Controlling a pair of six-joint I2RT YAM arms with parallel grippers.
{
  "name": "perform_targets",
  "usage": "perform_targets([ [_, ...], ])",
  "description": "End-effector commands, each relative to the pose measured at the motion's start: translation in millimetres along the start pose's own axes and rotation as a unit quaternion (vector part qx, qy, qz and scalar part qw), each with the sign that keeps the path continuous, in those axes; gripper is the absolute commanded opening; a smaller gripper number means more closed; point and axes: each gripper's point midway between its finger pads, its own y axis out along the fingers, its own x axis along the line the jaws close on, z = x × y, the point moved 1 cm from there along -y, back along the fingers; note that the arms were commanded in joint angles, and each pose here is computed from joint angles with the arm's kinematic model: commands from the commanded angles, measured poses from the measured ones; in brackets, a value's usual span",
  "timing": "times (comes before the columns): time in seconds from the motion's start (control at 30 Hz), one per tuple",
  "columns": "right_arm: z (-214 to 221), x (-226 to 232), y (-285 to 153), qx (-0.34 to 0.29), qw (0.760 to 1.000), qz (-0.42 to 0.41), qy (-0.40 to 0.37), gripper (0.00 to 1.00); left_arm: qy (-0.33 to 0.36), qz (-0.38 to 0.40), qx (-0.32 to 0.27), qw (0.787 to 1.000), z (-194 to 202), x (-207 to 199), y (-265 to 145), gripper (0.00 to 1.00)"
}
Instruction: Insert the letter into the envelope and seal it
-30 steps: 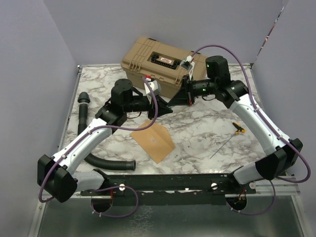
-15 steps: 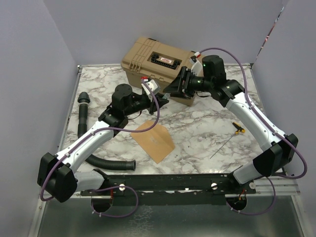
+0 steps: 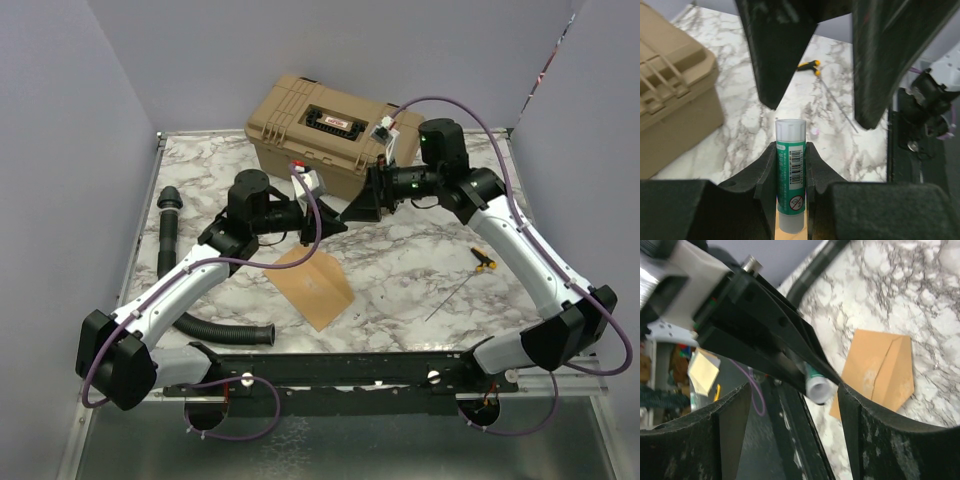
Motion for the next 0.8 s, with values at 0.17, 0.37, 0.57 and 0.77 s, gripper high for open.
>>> perform_targets([
  [0.17, 25, -6, 7, 0.057, 0.997, -0.041, -0.02, 0.42, 0.003, 0.086, -0.012, 0.996, -17, -27, -12, 0.0],
  [0.37, 14, -1, 13, 0.03, 0.998, -0.057, 0.009, 0.29, 0.008, 0.075, -0.016, 0.997, -19, -29, -18, 0.0],
  [0.57, 15, -4, 19, 0.025, 0.998, -0.06, 0.025, 0.46, 0.006, 0.086, -0.015, 0.996, -22, -27, -15, 0.0],
  [0.77, 6, -20, 23, -0.004, 0.998, -0.003, 0.058, 0.12, 0.006, 0.098, -0.013, 0.995, -21, -27, -13, 0.0],
])
